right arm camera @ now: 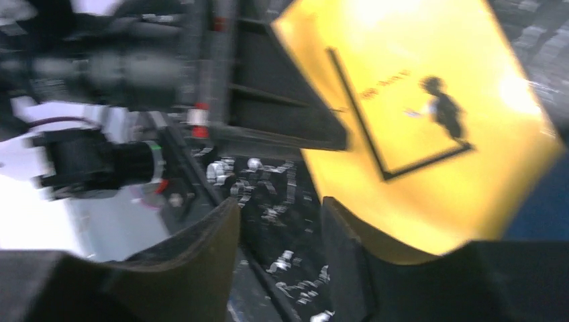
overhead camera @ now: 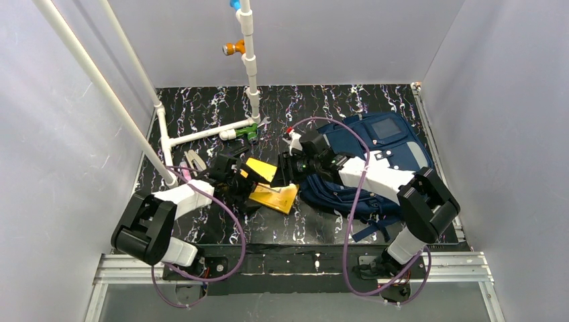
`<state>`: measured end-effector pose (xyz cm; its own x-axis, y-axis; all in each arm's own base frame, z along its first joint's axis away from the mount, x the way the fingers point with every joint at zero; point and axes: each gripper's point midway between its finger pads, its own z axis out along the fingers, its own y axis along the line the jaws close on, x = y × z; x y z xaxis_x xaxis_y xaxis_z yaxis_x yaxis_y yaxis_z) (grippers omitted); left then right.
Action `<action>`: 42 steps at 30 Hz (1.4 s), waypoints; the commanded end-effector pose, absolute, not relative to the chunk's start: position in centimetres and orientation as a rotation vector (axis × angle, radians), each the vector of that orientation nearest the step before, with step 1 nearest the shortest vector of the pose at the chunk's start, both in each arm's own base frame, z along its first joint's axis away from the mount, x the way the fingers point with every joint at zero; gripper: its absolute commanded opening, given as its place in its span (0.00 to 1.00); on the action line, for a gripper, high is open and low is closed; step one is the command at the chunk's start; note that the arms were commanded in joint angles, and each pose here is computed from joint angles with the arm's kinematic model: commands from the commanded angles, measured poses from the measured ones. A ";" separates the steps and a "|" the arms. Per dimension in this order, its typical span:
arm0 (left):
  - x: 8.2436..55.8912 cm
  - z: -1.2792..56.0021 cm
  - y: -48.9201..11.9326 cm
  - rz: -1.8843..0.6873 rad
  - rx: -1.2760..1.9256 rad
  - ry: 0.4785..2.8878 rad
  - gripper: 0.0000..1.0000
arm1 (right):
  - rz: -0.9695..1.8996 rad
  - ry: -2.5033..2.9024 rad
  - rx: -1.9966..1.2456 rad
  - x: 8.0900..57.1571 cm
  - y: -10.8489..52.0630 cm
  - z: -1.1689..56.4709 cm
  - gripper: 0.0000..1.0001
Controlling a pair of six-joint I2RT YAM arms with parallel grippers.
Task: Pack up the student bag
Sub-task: Pick up the book from the center of the board.
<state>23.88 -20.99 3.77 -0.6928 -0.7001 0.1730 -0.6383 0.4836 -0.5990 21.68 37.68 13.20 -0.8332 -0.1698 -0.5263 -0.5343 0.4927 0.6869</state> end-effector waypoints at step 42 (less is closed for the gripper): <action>19.5 -0.8 -12.2 -0.474 -1.205 2.601 0.90 | 1.394 2.383 -0.541 22.8 41.9 12.7 0.54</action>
